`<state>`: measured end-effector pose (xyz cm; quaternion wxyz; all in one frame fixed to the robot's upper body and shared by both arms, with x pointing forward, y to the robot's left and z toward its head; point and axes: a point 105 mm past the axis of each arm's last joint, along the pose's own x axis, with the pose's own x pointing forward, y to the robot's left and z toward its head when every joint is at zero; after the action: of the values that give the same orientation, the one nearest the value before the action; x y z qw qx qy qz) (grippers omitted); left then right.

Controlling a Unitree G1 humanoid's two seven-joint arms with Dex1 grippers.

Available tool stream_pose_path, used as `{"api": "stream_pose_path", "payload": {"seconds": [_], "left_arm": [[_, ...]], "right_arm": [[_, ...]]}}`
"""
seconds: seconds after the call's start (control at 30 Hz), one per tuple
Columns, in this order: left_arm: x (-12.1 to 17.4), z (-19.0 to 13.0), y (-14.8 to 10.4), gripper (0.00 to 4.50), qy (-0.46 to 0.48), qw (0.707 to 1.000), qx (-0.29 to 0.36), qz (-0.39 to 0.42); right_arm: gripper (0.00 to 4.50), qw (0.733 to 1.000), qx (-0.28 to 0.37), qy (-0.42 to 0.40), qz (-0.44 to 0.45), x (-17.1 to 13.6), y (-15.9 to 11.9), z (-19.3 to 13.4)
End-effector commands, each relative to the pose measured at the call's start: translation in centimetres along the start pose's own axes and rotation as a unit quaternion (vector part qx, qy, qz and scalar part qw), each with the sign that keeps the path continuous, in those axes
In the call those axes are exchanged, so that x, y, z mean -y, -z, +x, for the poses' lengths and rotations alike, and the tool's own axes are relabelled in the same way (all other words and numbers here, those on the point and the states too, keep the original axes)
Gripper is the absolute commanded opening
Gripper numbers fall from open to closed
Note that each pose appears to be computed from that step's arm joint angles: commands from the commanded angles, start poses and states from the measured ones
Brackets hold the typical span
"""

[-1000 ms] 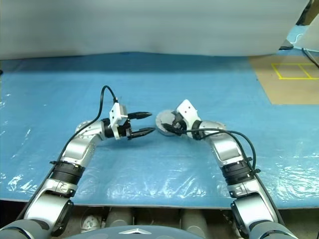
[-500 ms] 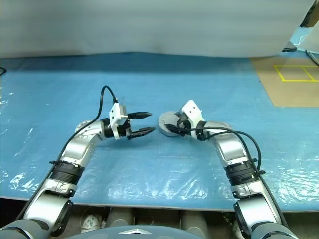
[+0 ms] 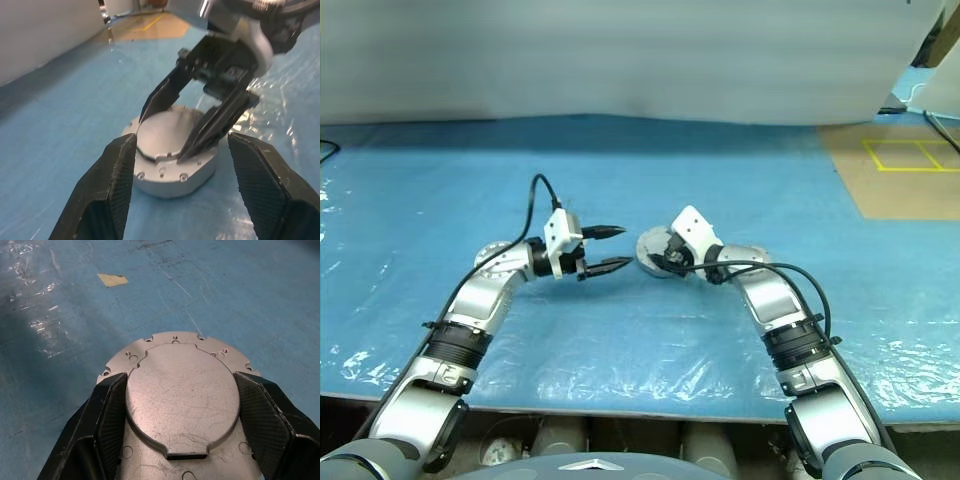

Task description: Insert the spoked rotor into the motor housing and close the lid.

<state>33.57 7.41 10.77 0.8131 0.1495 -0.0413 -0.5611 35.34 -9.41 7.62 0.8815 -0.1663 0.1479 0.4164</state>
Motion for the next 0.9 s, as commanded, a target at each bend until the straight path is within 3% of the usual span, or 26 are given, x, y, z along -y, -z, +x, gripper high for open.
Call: {"api": "stream_pose_path", "payload": {"seconds": [0.03,0.33,0.43,0.5,0.67,0.9], "left_arm": [[-0.9,0.4,-0.5,3.03,-0.021,1.0,0.009,0.015],[-1.7,2.4,0.2,3.03,-0.044,0.997,0.029,-0.048],[-1.5,2.8,0.1,2.49,-0.035,0.997,0.037,-0.062],[-1.4,2.8,0.2,1.9,-0.028,0.997,0.038,-0.067],[-0.7,2.5,1.5,0.06,-0.006,0.998,0.009,-0.067],[-1.3,3.0,2.5,0.02,-0.039,0.998,-0.019,-0.038]], "right_arm": [[2.96,0.99,-0.118,0.0,0.073,-0.7,6.7,-0.8],[2.96,0.992,-0.096,-0.012,0.075,-0.9,5.7,-1.4],[2.96,0.993,-0.096,-0.011,0.072,-0.8,5.6,-1.4],[2.96,0.993,-0.097,-0.008,0.071,-0.8,5.7,-1.5],[2.96,0.992,-0.1,-0.003,0.072,-0.7,5.9,-1.8],[2.96,0.993,-0.099,-0.001,0.07,-0.9,6.0,-1.8]]}}
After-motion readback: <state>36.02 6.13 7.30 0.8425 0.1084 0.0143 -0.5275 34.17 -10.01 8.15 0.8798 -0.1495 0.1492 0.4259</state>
